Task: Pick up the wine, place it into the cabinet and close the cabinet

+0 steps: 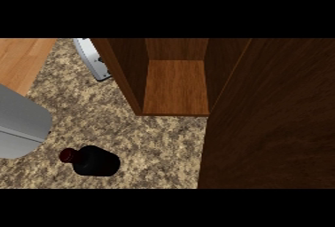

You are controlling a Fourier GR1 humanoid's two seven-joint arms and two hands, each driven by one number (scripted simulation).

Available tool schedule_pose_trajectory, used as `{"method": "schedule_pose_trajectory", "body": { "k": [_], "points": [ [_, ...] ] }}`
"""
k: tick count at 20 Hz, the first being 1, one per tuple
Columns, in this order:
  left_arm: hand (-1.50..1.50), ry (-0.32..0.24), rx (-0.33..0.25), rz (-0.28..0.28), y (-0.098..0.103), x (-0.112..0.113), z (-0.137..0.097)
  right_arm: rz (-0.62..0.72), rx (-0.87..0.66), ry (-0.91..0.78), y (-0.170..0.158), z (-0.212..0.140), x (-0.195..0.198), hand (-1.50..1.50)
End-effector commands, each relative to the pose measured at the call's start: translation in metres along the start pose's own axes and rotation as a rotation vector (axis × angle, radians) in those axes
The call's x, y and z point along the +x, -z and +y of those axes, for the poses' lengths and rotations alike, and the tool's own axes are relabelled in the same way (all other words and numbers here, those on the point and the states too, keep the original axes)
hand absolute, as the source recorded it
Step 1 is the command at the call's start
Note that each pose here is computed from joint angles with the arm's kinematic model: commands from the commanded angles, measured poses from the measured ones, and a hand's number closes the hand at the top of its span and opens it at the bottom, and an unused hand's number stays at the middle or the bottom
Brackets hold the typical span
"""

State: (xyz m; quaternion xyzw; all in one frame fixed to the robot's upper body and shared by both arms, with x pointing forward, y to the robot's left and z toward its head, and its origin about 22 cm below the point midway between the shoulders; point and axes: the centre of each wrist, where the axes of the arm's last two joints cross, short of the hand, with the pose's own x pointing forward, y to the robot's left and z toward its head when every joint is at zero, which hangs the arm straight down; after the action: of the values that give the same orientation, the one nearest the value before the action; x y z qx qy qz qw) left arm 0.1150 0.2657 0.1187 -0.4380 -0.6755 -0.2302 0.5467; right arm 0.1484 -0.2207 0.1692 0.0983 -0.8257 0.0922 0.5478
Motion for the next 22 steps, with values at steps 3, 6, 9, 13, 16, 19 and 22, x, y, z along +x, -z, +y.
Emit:
{"method": "schedule_pose_trajectory", "body": {
  "k": [3,6,9,13,16,19,22],
  "points": [
    [-1.50,-0.010,-0.103,-0.112,0.005,0.039,-0.033,-0.002,-0.002,0.003,0.001,0.009,0.018,-1.50],
    [-1.50,-0.024,-0.071,-0.115,0.003,0.041,-0.040,0.004,-0.011,0.006,-0.002,0.006,0.018,-1.50],
    [-1.50,-0.017,-0.039,-0.118,0.001,0.047,-0.038,-0.010,-0.004,0.003,0.005,0.005,0.016,-1.50],
    [-1.50,-0.014,0.011,-0.098,-0.007,0.048,-0.034,-0.020,-0.011,0.015,0.019,0.014,0.018,-1.50],
    [-1.50,-0.037,0.064,-0.079,-0.010,0.043,-0.033,-0.016,0.015,0.011,0.007,0.009,0.032,-1.50],
    [-1.50,-0.023,0.099,-0.069,-0.013,0.041,-0.024,-0.018,0.016,0.016,-0.002,0.002,0.030,-1.50],
    [-1.50,0.005,0.137,-0.056,-0.014,0.048,-0.013,-0.016,0.011,-0.004,0.016,0.009,0.028,-1.50]
  ]
}}
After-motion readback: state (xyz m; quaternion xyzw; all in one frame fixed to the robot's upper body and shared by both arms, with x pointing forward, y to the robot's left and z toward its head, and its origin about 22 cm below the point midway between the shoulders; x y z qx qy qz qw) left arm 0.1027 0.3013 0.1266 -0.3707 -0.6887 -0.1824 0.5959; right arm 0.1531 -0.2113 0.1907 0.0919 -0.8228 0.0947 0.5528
